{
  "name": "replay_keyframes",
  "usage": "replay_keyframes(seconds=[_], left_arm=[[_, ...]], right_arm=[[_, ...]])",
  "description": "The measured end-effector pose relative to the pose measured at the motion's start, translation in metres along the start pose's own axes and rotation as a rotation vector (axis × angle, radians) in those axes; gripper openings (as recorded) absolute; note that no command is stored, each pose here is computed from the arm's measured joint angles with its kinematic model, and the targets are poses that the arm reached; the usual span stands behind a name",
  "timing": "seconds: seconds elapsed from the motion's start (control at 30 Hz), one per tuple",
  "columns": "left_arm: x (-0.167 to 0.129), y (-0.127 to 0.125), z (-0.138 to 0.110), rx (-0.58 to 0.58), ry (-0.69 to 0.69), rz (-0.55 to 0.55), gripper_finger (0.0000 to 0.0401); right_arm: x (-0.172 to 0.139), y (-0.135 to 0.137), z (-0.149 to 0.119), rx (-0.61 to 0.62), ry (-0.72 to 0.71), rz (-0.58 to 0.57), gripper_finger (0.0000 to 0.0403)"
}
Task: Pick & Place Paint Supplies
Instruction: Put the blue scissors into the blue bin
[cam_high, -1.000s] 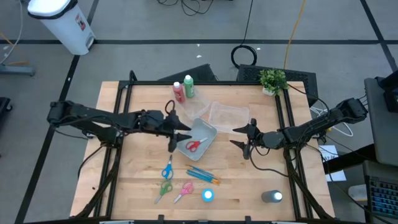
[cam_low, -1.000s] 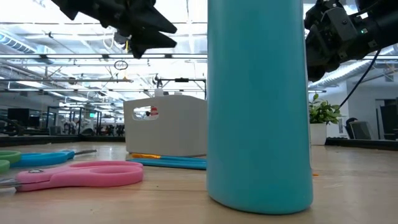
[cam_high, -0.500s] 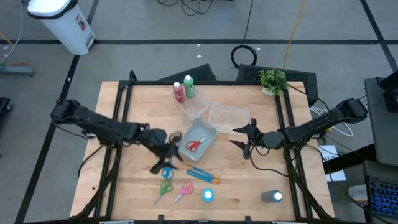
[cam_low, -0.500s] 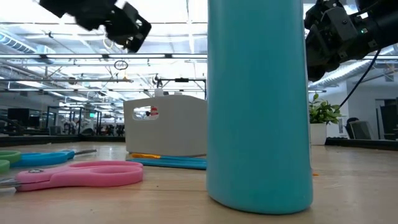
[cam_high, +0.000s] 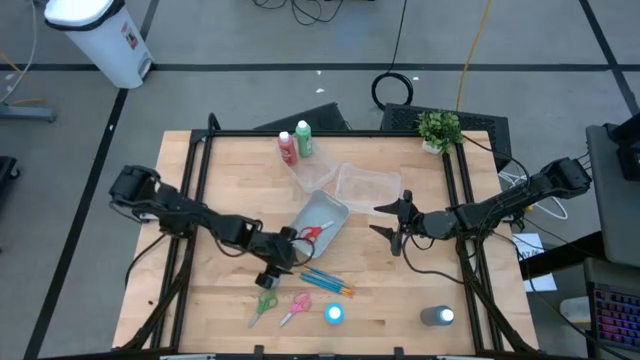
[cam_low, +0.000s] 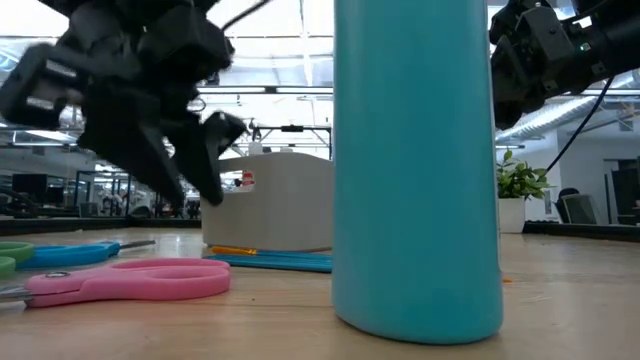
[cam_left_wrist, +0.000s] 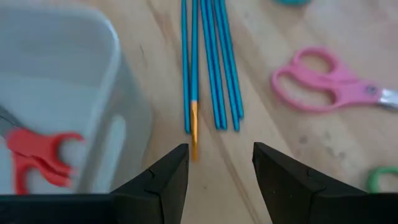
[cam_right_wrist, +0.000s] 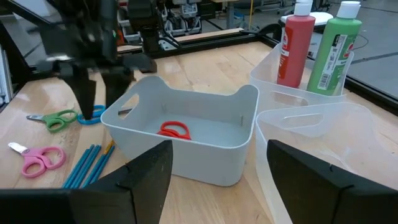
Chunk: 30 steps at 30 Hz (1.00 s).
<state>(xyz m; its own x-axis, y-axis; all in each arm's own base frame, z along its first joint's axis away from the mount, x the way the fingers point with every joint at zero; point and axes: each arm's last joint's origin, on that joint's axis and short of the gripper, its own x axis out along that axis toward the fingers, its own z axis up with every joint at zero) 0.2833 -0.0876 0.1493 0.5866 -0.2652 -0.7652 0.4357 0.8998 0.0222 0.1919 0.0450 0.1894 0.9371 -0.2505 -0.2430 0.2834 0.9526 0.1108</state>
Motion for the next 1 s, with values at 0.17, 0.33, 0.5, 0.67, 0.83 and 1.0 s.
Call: replay_keyframes(seconds=[0.17,0.33,0.5,0.67,0.83,1.0], left_arm=[[0.0068,0.0038,0.0001,-0.01,-0.024,-0.036,0.0186],[0.0071,0.0057,-0.0015,-0.02,-0.014,-0.038,0.0186],[0.0071,0.0059,-0.0015,-0.016,-0.014,-0.035,0.0186],[0.0067,0.007,0.0007,0.028,-0.016,-0.006,0.0186],[0.0058,0.0082,0.0046,0.056,-0.022,0.02,0.0186],[0.0006,0.0079,0.0056,0.047,-0.005,0.016,0.0186]], right_arm=[[0.0,0.0001,0.0001,-0.01,-0.001,0.0,0.0251],[0.0,0.0,0.0,-0.018,0.0,0.0,0.0251],[0.0,0.0,0.0,-0.018,0.0,0.0,0.0251],[0.0,0.0,0.0,-0.019,0.0,0.0,0.0251],[0.0,0.0,0.0,-0.019,0.0,0.0,0.0251],[0.0,0.0,0.0,-0.019,0.0,0.0,0.0251]])
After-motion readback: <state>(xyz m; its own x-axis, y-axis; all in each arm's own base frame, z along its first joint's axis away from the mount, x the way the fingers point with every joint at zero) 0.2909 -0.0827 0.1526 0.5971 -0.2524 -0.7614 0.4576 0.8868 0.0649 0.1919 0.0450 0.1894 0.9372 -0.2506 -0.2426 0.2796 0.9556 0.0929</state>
